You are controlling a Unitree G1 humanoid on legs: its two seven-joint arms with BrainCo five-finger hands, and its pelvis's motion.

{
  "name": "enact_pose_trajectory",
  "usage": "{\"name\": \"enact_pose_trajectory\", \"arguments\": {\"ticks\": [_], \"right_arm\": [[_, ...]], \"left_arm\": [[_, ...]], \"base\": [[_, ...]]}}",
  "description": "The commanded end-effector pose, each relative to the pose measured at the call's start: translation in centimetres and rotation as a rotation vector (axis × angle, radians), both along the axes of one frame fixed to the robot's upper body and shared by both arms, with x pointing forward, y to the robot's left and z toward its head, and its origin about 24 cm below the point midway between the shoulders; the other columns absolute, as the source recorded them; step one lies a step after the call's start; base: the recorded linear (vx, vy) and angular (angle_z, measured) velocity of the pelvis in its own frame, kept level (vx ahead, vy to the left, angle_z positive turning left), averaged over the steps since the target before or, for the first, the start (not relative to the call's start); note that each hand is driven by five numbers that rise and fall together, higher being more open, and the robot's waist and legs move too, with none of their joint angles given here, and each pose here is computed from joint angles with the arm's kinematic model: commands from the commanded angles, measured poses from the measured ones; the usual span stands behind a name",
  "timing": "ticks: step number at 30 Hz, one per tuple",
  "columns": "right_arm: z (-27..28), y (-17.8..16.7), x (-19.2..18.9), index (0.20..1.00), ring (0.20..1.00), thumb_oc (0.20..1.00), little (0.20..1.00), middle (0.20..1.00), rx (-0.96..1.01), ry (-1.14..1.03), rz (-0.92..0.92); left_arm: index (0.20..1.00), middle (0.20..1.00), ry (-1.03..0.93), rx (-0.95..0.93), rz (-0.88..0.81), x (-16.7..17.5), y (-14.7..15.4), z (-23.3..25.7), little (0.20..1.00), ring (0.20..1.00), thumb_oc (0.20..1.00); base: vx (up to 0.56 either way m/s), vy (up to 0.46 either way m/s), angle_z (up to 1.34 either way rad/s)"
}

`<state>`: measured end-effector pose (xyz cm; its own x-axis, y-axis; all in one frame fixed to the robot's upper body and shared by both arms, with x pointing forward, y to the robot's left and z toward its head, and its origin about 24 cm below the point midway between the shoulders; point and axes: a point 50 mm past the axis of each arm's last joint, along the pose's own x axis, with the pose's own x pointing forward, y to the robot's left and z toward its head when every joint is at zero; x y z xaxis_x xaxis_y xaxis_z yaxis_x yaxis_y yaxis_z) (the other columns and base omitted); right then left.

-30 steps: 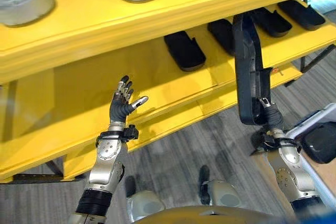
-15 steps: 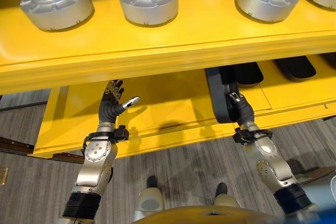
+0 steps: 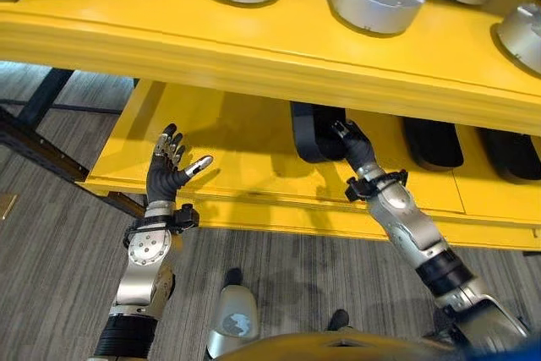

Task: Move parts from the plastic box to the shelf.

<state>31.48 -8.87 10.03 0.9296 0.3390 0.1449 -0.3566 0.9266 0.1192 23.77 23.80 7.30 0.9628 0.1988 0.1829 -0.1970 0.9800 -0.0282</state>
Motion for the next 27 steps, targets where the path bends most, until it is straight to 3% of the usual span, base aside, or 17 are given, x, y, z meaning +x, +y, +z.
{"name": "enact_pose_trajectory", "arguments": {"ticks": [1,8,20,27], "right_arm": [[5.2,0.4,0.7,0.200,0.200,0.200,0.200,0.200,0.134,-0.196,-0.020],[12.2,0.1,2.8,0.200,0.200,0.200,0.200,0.200,0.208,-0.385,-0.156],[12.8,-1.7,3.0,0.200,0.200,0.200,0.200,0.200,0.190,-0.430,-0.291],[14.5,-4.7,3.9,0.200,0.200,0.200,0.200,0.200,0.184,-0.470,-0.446]], "left_arm": [[1.000,1.000,-0.122,0.043,-0.035,0.4,-0.2,2.9,1.000,1.000,1.000],[1.000,1.000,-0.203,0.000,-0.115,1.9,-2.5,4.8,1.000,1.000,1.000],[1.000,1.000,-0.220,-0.031,-0.154,1.8,-3.9,5.1,1.000,1.000,1.000],[1.000,1.000,-0.225,-0.040,-0.172,1.7,-4.2,5.2,1.000,1.000,1.000]], "base": [[-0.19,-0.061,0.30],[-0.27,0.046,-0.06],[-0.11,0.023,-0.14],[-0.01,-0.021,0.01]]}}
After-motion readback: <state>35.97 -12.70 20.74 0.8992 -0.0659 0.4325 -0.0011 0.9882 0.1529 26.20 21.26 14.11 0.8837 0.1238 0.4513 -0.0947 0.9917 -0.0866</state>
